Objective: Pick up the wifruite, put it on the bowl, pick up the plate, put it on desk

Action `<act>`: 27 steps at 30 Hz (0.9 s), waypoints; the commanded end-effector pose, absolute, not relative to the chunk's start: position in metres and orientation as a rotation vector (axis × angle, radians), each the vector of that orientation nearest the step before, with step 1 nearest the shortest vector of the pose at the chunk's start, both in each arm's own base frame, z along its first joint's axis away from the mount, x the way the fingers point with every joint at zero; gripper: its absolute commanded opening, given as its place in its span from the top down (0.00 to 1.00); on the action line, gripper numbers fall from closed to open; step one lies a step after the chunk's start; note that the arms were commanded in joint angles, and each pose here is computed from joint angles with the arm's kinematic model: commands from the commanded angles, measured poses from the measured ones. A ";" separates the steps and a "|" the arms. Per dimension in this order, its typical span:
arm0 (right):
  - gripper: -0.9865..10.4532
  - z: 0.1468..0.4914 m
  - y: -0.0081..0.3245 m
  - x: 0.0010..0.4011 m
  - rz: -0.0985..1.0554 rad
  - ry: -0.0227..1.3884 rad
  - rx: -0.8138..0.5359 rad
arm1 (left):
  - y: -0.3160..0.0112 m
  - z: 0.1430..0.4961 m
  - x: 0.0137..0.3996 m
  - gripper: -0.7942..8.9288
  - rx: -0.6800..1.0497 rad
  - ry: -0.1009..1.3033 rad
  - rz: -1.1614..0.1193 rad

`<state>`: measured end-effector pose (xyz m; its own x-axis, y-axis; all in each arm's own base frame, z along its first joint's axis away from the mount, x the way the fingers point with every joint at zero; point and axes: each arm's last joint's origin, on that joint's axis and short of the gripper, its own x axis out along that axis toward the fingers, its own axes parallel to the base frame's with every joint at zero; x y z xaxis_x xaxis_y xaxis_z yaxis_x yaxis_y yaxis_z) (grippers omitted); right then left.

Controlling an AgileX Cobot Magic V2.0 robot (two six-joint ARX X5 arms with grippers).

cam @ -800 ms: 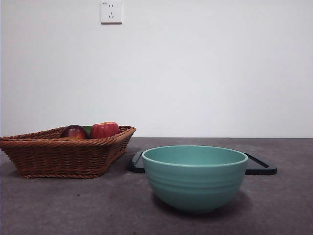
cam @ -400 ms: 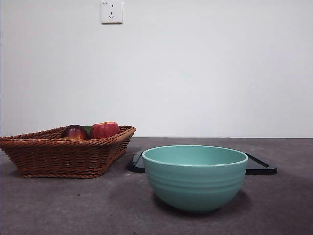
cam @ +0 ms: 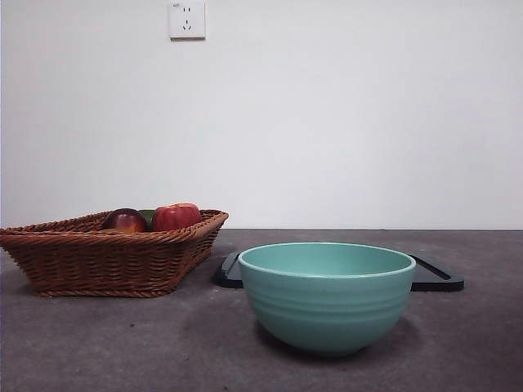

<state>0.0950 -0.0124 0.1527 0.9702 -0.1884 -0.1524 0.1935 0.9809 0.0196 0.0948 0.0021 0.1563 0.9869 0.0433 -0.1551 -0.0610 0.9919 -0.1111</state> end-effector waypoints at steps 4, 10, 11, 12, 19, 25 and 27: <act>0.90 0.150 -0.011 0.095 -0.209 0.161 0.040 | 0.002 0.149 0.096 0.90 -0.107 0.177 0.058; 0.90 0.150 -0.008 0.095 -0.176 0.162 0.033 | 0.002 0.149 0.096 0.90 -0.107 0.177 0.058; 0.90 0.150 -0.008 0.096 -0.165 0.162 0.034 | 0.002 0.149 0.096 0.90 -0.107 0.177 0.058; 0.90 0.150 -0.007 0.096 -0.153 0.162 0.035 | 0.002 0.149 0.096 0.90 -0.107 0.177 0.058; 0.90 0.151 -0.005 0.096 -0.111 0.150 0.037 | 0.002 0.149 0.096 0.90 -0.107 0.177 0.058; 0.90 0.152 -0.005 0.096 -0.111 0.147 0.037 | 0.002 0.149 0.096 0.90 -0.107 0.177 0.058; 0.90 0.152 -0.005 0.096 -0.111 0.146 0.037 | 0.002 0.149 0.096 0.90 -0.107 0.177 0.058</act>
